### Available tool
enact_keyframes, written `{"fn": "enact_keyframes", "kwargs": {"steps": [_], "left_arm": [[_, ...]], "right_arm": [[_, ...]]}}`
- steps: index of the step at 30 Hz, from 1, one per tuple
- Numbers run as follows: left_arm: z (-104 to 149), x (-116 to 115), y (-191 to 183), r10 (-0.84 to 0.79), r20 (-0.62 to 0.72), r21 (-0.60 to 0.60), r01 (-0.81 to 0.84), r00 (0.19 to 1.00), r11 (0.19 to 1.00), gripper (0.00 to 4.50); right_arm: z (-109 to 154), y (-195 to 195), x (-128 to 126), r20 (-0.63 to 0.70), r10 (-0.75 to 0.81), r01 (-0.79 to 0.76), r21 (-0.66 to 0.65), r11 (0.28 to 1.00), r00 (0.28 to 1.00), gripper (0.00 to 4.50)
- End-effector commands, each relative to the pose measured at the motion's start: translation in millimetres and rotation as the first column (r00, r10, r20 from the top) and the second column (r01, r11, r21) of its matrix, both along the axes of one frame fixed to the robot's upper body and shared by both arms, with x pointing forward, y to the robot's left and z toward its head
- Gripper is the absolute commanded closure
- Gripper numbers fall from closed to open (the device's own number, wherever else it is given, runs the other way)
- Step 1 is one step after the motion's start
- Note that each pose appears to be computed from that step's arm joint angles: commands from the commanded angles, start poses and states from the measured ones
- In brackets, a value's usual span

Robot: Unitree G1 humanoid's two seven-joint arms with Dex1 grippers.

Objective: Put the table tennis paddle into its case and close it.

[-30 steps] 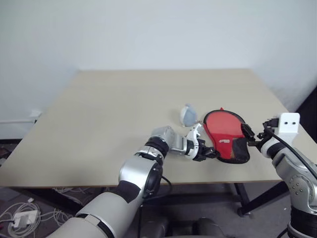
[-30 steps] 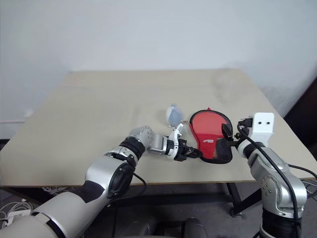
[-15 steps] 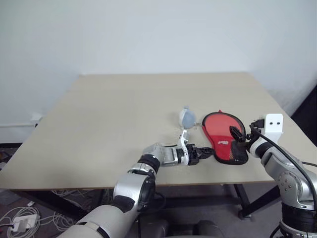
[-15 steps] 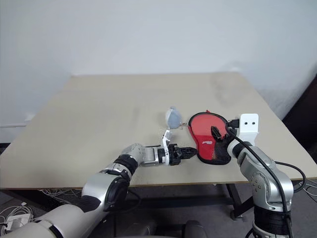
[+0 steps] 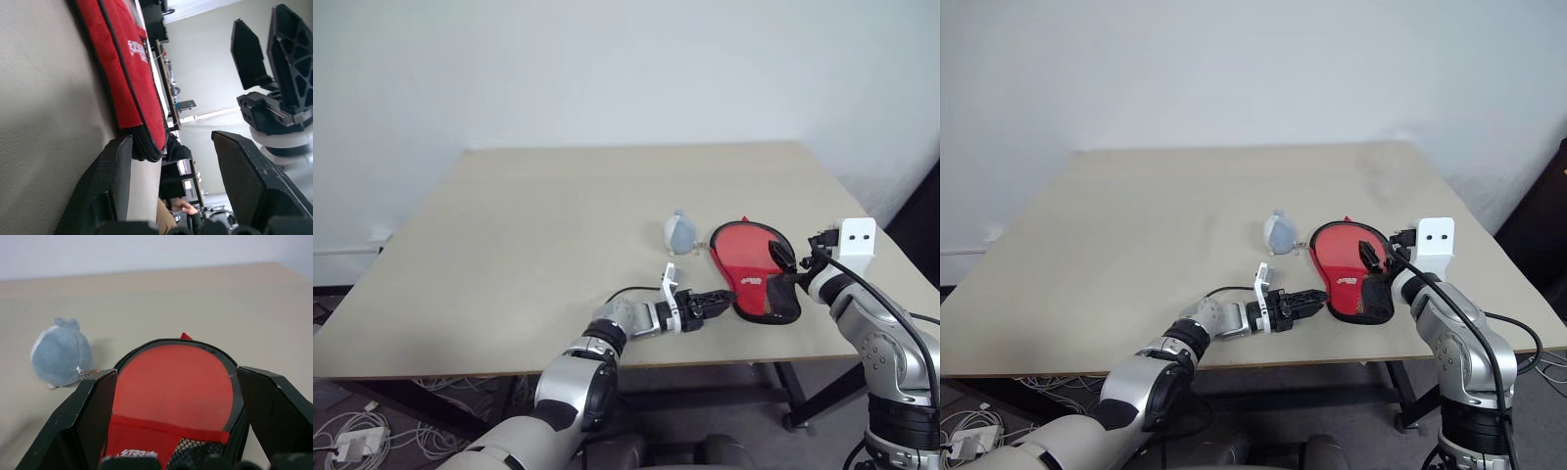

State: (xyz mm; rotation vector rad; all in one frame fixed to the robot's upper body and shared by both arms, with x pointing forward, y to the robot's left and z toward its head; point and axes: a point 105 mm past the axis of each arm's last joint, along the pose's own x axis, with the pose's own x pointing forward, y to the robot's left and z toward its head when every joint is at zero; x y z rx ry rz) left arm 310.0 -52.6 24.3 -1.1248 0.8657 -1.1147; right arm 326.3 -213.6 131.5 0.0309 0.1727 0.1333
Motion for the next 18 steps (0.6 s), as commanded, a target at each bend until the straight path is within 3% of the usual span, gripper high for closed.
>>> {"fn": "enact_keyframes", "kwargs": {"steps": [1,7,12,18], "left_arm": [[150.8,38.1,61.6,-0.442,0.865,0.434,0.087,0.237,0.897,1.73],[165.7,48.2,65.8,-0.38,0.9,0.38,0.043,0.214,0.924,1.73],[155.9,53.2,68.5,-0.37,0.915,0.379,-0.028,0.161,0.925,1.73],[135.4,54.6,75.6,-0.391,0.901,0.407,-0.054,0.187,0.912,1.73]], "right_arm": [[19.9,-2.7,3.0,0.086,-0.008,0.007,0.01,1.0,0.996,0.28],[20.0,-1.3,6.4,0.086,-0.004,0.003,0.005,1.0,0.996,0.28],[18.4,-4.5,5.9,0.086,-0.007,0.008,-0.017,1.0,0.996,0.28],[14.8,-6.3,6.5,0.076,-0.006,0.009,-0.039,0.999,0.997,0.28]]}}
